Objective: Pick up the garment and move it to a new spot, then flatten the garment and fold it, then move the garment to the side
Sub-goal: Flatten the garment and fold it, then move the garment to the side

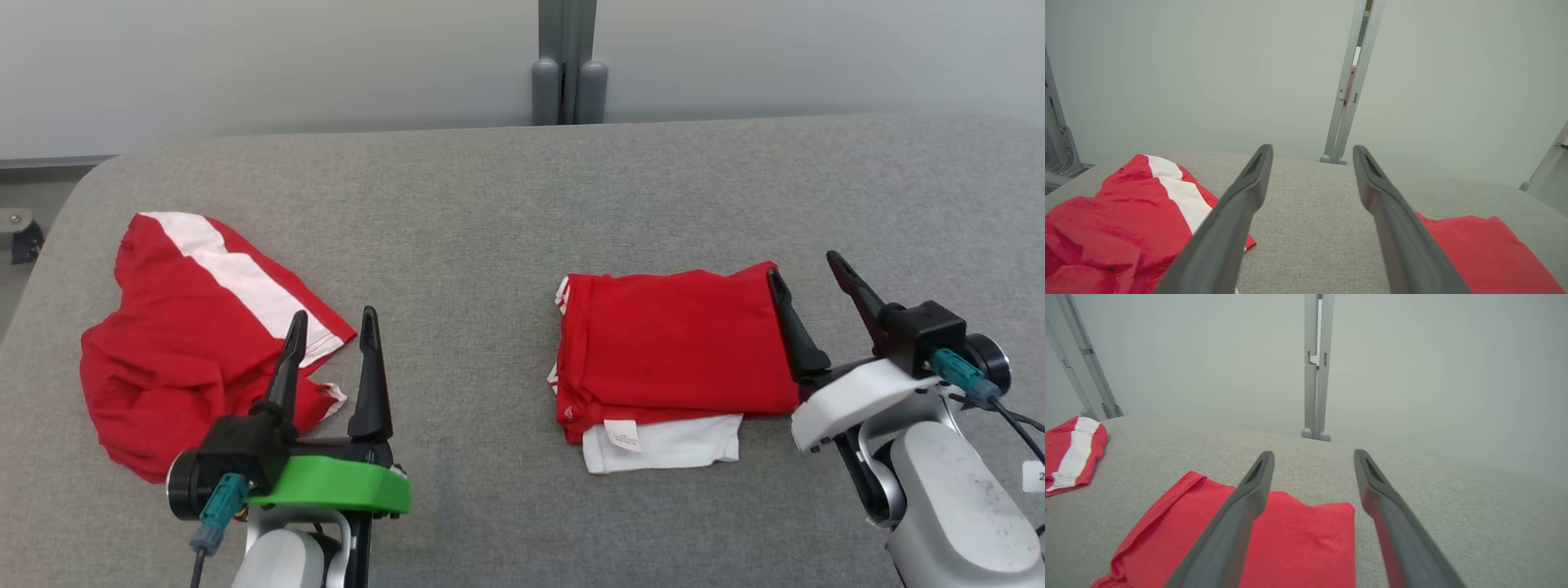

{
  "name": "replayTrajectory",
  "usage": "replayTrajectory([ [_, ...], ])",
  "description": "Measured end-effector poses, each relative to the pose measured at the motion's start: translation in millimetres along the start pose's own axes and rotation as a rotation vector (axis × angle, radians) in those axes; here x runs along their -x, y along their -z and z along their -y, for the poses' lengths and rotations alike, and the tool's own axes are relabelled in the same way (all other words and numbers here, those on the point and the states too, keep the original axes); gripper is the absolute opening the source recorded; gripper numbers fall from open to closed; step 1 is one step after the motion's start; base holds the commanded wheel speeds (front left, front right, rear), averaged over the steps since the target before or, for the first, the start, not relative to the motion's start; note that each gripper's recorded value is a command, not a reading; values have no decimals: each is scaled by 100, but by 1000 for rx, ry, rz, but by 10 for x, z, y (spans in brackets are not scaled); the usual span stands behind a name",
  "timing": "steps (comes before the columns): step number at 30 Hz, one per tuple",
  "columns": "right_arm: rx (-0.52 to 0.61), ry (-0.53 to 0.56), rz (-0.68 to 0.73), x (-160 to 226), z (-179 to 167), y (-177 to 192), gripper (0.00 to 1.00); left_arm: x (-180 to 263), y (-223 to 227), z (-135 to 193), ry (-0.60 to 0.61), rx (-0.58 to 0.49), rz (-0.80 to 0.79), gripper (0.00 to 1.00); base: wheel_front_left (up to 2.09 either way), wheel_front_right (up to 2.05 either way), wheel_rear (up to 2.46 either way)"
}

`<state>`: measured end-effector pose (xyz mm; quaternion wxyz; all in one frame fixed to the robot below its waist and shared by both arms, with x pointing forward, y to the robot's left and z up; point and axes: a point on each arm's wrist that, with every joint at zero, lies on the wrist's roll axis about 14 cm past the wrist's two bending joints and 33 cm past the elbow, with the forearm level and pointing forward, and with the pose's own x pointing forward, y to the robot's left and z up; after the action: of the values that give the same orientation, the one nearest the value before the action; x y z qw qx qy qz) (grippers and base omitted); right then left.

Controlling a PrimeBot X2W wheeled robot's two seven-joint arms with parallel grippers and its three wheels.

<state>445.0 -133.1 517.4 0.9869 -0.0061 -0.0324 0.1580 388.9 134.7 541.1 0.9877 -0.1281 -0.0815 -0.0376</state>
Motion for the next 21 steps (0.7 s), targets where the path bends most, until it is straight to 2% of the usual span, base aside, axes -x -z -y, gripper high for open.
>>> replayTrajectory([
  [8, 12, 144, 80, 391, 256, -174, 100, -8, 78, 94, 21, -19, -18, 100, 0, 0, 0],
  [10, 14, 163, 80, 452, 279, -166, 100, 17, 143, 120, 32, -58, -35, 100, 0, 0, 0],
  [21, 16, 186, 90, 497, 288, -185, 100, 86, 242, 147, 33, -64, -66, 100, 0, 0, 0],
])
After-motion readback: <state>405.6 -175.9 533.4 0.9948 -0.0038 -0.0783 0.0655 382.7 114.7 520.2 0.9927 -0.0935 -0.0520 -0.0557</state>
